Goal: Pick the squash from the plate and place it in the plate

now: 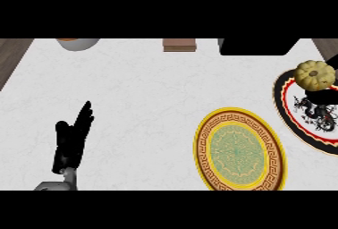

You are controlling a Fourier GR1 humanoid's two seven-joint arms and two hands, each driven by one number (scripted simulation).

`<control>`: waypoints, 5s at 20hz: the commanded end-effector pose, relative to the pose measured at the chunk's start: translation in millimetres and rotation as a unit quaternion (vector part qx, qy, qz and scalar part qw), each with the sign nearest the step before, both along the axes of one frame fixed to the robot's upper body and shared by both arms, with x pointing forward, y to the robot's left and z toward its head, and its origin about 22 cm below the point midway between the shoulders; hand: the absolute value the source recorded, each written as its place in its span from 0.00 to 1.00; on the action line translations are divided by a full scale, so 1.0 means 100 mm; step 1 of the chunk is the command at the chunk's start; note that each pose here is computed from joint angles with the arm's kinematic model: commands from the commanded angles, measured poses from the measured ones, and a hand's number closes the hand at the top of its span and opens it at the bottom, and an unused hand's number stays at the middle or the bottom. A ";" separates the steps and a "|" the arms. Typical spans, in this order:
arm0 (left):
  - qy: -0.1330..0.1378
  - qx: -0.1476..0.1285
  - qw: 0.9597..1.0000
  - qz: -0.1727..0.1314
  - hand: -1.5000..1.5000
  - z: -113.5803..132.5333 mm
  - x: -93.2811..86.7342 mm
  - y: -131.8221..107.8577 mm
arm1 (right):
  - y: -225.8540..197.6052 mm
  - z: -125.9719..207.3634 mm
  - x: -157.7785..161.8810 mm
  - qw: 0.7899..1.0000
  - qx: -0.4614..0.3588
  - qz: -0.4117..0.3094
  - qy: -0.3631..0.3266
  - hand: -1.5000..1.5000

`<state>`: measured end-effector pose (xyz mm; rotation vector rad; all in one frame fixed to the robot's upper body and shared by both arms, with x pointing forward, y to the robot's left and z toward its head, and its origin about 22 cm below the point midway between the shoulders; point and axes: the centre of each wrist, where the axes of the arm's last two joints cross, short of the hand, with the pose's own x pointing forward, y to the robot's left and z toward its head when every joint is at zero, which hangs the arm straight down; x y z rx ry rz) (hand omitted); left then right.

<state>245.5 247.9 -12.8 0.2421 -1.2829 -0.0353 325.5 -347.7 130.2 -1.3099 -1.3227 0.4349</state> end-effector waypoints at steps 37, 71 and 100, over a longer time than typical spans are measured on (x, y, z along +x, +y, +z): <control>-0.001 -0.005 1.000 0.003 0.50 -0.02 0.02 0.07 | -1.85 -0.66 -0.36 0.918 0.366 0.137 -0.075 0.00; -0.011 0.002 1.000 -0.010 0.50 0.15 0.07 0.06 | -1.93 -1.23 -0.83 0.939 0.323 0.102 -0.053 0.00; -0.015 0.002 1.000 -0.004 0.50 0.12 0.11 -0.03 | -2.34 -1.12 -1.44 0.951 0.294 -0.002 -0.094 0.00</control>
